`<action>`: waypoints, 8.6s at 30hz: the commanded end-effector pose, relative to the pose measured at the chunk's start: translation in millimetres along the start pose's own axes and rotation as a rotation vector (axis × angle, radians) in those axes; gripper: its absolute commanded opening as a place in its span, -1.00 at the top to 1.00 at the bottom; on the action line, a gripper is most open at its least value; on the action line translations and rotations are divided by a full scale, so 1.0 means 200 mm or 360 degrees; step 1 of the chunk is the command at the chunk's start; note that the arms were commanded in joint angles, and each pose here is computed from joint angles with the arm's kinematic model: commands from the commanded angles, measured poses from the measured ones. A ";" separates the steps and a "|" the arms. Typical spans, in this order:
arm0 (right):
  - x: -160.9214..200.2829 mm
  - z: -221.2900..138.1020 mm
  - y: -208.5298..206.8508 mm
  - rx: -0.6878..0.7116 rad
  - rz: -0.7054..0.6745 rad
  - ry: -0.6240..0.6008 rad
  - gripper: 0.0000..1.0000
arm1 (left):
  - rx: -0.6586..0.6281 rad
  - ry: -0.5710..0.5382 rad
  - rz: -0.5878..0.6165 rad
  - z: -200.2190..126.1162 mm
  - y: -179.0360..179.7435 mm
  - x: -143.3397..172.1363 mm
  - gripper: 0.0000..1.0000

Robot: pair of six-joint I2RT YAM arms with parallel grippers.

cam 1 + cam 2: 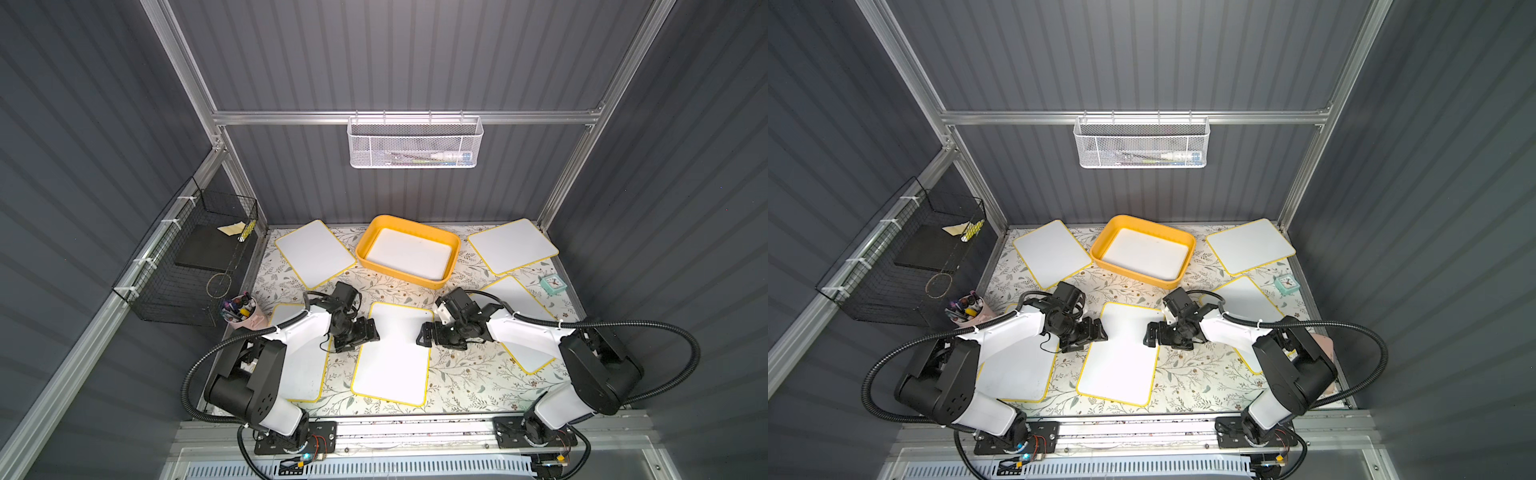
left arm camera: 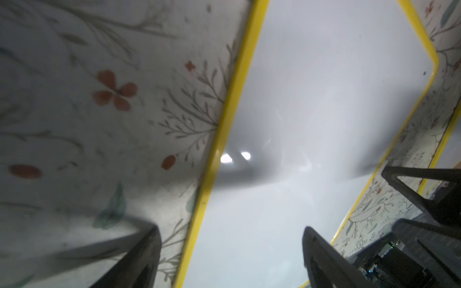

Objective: Put the whiteboard into the storage box
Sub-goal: Move the whiteboard to the center of the board, then pick up the whiteboard at the center of the board.

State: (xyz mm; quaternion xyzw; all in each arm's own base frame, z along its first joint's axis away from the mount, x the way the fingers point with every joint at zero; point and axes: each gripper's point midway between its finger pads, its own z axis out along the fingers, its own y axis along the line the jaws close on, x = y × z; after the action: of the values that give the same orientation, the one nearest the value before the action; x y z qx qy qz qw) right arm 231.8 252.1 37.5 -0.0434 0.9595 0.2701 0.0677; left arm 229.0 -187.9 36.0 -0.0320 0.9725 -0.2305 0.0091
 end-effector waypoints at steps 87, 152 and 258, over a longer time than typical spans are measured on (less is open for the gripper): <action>0.16 0.26 0.15 -0.0556 0.0339 0.0343 -0.94 | 0.1046 -0.0444 0.0182 -0.16 -0.56 -0.11 -0.63; 0.16 0.32 0.10 -0.0489 0.0341 0.0350 -0.94 | 0.0480 -0.0397 0.0404 -0.41 -0.33 -0.21 -0.59; -0.15 0.06 0.33 -0.0473 -0.0110 0.0138 -0.95 | 0.0709 -0.0743 0.0278 -0.96 -0.43 -0.46 1.00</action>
State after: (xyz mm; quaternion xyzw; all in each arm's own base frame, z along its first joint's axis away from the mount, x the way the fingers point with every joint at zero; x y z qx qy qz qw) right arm 252.7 323.1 54.7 -0.0806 0.9039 0.4198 0.0129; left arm 319.0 -166.7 207.9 -0.0102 0.8962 -0.3803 0.2283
